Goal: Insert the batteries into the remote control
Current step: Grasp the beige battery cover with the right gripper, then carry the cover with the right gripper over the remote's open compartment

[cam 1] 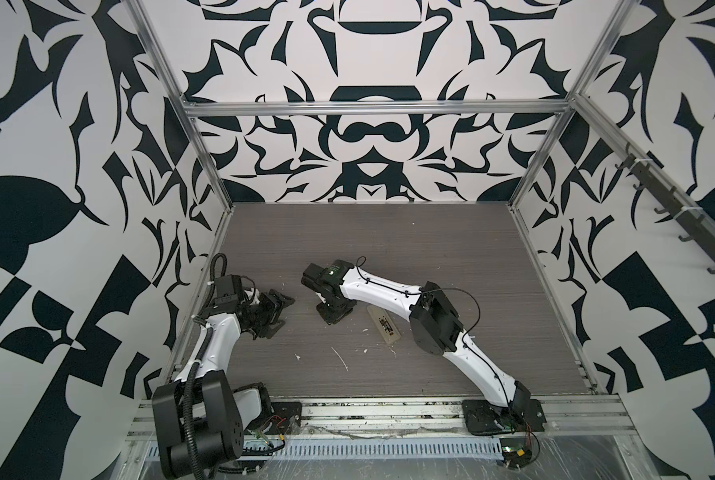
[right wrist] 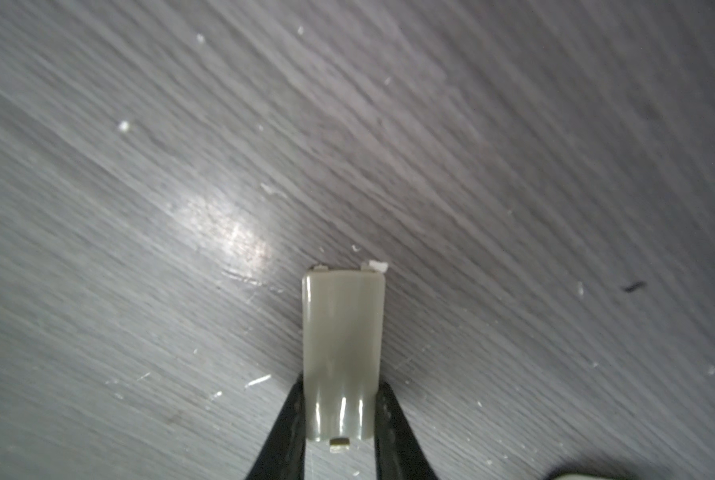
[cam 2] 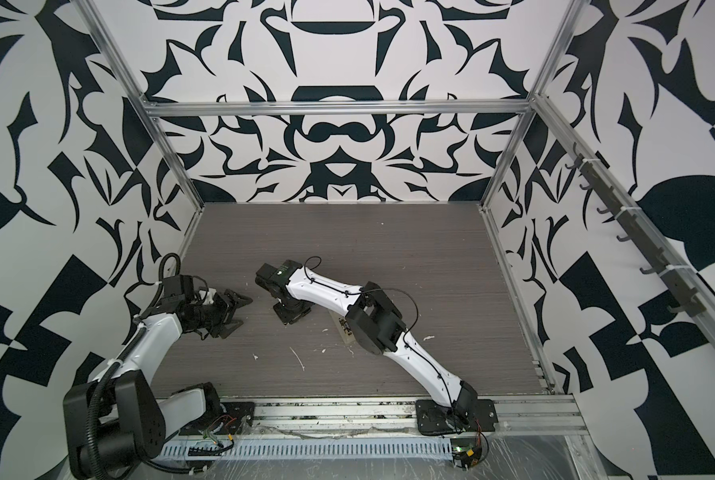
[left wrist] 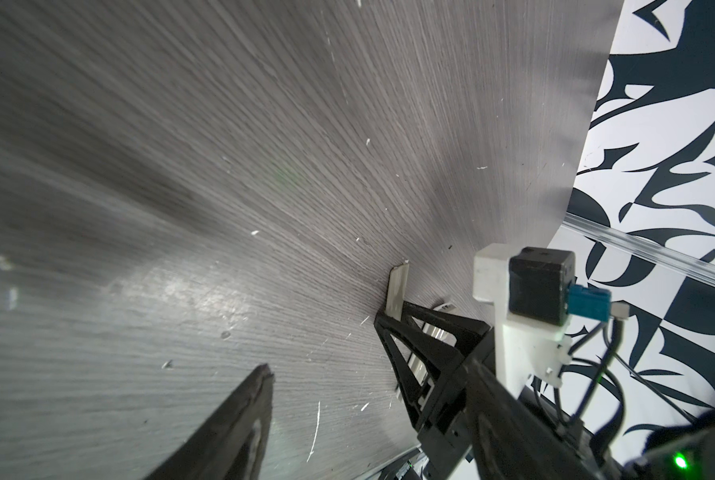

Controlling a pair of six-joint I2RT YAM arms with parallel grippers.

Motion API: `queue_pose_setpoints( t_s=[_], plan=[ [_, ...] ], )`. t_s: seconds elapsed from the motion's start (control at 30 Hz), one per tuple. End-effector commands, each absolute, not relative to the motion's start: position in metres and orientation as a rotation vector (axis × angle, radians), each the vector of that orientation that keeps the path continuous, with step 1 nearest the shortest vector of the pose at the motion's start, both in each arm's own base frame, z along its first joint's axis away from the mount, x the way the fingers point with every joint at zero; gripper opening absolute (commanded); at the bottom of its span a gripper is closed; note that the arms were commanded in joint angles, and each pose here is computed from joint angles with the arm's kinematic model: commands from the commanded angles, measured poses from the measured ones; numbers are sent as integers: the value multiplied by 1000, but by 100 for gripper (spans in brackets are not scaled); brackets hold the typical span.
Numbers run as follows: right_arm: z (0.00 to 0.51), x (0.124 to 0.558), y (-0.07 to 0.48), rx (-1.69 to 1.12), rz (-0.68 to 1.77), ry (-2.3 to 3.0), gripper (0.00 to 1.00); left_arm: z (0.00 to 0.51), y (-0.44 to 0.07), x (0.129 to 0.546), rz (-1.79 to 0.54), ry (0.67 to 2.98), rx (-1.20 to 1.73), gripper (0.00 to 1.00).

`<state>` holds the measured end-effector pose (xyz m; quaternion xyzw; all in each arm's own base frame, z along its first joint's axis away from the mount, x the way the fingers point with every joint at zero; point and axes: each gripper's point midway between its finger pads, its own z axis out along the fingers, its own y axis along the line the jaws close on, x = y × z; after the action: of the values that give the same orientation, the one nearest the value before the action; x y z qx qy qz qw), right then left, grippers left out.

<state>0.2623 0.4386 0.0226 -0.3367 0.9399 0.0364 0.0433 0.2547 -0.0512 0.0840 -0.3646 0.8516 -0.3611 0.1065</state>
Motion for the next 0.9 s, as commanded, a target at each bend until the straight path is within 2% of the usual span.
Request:
queue_pose_setpoints(
  t_s=[0.0,0.1,0.27,0.57,0.87],
  plan=[
    [25,258,439,-1033,100,2874,21,78,-53,250,-1078,2521,-1065,76],
    [36,259,441,-1029,116,2856,11,80,-55,251,-1095,2514,-1055,76],
    [72,258,437,-1008,160,2813,4,82,-56,251,-1104,2507,-1047,76],
    [127,229,380,-836,166,2841,1,86,-58,261,-1044,2529,-956,77],
    [122,191,305,-808,-14,2946,0,99,-116,282,-1061,2616,-617,82]
  ],
)
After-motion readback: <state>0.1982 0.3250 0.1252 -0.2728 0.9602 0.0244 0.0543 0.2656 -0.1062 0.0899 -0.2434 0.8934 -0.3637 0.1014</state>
